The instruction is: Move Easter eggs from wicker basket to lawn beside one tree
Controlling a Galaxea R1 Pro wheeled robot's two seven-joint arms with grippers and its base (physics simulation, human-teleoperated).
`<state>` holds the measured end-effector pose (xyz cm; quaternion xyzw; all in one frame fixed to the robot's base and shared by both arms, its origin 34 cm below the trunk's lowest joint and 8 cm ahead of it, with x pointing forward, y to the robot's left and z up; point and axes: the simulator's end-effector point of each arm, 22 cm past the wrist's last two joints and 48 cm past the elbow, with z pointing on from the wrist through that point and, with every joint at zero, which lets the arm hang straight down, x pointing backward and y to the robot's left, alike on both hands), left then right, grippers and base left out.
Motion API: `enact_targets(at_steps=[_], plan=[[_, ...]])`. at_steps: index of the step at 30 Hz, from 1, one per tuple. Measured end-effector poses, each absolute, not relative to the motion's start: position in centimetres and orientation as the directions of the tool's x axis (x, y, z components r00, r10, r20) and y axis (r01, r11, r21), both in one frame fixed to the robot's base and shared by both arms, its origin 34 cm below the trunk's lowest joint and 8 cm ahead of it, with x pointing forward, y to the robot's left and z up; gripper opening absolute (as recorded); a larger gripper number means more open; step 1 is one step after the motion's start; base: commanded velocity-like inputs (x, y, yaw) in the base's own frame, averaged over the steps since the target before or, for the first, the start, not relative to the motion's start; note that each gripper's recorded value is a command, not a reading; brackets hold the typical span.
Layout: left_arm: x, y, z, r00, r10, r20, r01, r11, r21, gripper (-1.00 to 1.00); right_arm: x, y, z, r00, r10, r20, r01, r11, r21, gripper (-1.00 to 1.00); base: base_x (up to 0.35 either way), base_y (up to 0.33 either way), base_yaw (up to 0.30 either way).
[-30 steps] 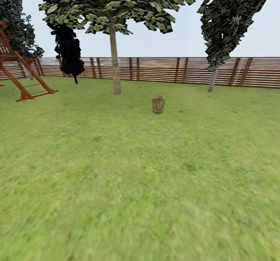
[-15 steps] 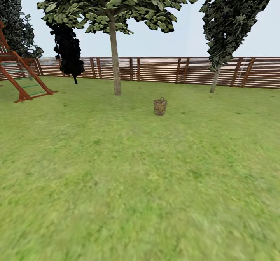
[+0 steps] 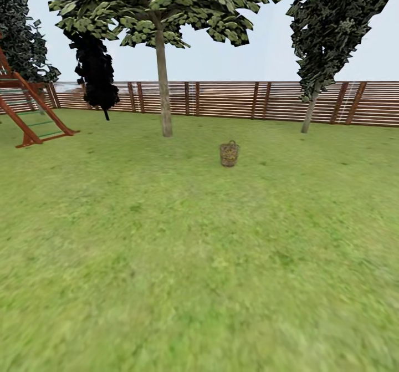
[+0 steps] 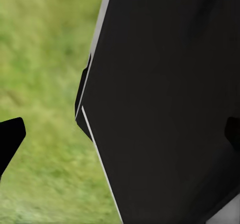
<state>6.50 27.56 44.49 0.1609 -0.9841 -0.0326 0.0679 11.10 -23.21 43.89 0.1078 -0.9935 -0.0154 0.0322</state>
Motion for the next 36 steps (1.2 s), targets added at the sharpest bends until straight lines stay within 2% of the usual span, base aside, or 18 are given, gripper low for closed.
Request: enact_targets(at_steps=[17,36], plan=[[6.63,27.65,44.48,-0.941,-0.319,0.112,-0.309,0.946,0.095,1.0,11.09,-23.21,43.89,-0.975,-0.215,0.061,-0.213,0.976,0.038,1.0,0.294,-0.004,0.0],[6.4,28.1,44.55,-0.942,-0.314,0.115,-0.301,0.946,0.121,1.0,11.09,-23.21,43.89,-0.975,-0.215,0.061,-0.213,0.976,0.038,1.0,0.296,-0.087,0.0]])
